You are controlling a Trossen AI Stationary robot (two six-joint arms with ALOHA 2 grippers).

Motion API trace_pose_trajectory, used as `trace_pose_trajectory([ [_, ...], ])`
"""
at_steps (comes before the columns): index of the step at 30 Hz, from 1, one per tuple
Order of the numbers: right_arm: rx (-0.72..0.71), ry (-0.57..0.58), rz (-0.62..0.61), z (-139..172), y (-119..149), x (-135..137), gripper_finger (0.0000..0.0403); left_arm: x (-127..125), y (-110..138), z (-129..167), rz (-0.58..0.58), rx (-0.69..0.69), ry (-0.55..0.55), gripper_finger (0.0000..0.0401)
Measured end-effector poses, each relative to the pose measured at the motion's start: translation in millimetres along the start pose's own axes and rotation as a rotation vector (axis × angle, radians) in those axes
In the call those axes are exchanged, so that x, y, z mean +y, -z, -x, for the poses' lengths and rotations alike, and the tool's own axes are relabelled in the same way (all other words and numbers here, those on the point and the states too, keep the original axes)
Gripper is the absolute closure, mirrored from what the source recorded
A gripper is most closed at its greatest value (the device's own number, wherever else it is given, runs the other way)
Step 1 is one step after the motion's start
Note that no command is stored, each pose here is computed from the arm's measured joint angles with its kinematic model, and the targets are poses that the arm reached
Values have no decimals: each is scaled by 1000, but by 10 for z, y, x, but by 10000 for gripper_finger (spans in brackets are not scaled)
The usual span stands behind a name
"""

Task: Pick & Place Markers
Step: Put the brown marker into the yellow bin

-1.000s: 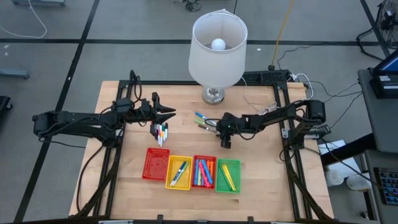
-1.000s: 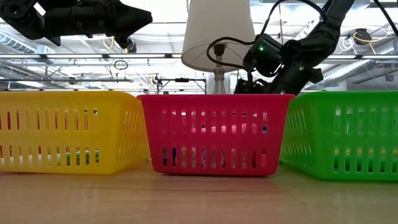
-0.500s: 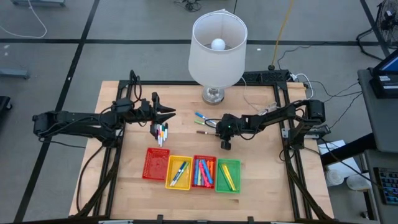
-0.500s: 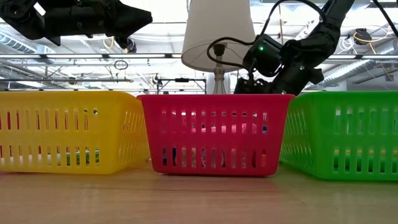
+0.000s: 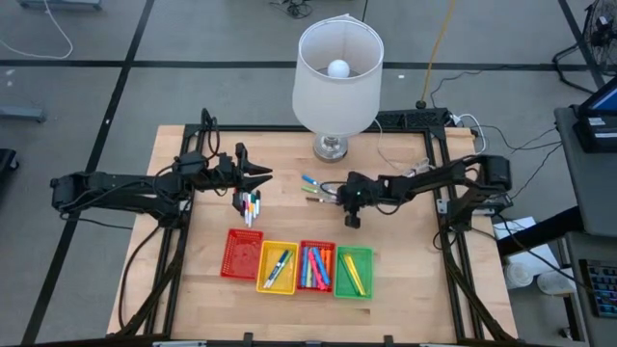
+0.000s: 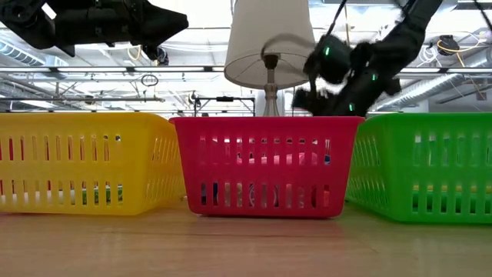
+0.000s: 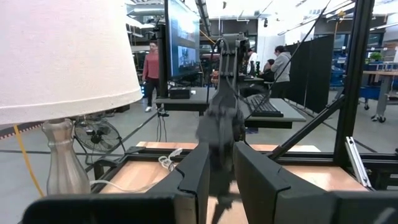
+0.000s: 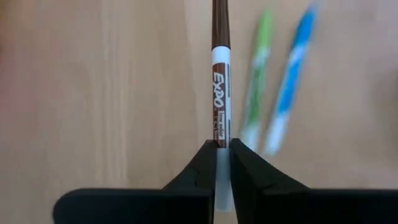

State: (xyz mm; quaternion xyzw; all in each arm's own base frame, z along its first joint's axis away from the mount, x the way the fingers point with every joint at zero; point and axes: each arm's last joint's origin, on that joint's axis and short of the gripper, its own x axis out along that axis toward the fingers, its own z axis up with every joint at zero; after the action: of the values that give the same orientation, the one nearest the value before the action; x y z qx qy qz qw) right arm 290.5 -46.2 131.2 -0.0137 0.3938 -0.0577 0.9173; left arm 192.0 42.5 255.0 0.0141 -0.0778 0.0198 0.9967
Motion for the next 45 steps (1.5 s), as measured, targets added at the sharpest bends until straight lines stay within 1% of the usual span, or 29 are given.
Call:
trace_pose_trajectory([
  [3, -102, 22, 18, 182, -160, -15, 390, 1, 0, 0, 0, 0, -1, 320],
  [9, -284, 66, 58, 526, -395, 22, 389, 2, 9, 0, -16, 9, -8, 320],
  [14, -438, 63, 129, 676, -533, 108, 388, 4, 83, -19, -18, 66, -7, 314],
  [17, -530, 78, 156, 740, -615, 122, 388, 7, 128, -43, -6, 88, -6, 290],
  [20, -624, 96, 168, 791, -693, 116, 387, 20, 191, -75, -7, 116, -39, 249],
  [23, -694, 110, 180, 834, -747, 112, 386, 41, 249, -118, -61, 135, -93, 209],
  [25, -719, 113, 189, 841, -764, 117, 386, 47, 297, -154, -77, 143, -91, 189],
  [27, -728, 111, 191, 825, -770, 125, 386, 46, 303, -200, -82, 98, -75, 176],
  [30, -726, 105, 202, 821, -769, 150, 386, 34, 323, -269, -76, 33, -41, 168],
  [32, -730, 106, 218, 818, -773, 169, 386, 22, 356, -310, -71, 12, -12, 168],
  [36, -746, 100, 223, 825, -783, 194, 386, 4, 403, -434, -81, 24, 37, 175],
  [41, -745, 98, 225, 824, -782, 201, 385, -43, 377, -689, -62, 18, 70, 186],
  [45, -750, 97, 222, 830, -786, 205, 385, -92, 392, -885, -69, 23, 98, 189],
])
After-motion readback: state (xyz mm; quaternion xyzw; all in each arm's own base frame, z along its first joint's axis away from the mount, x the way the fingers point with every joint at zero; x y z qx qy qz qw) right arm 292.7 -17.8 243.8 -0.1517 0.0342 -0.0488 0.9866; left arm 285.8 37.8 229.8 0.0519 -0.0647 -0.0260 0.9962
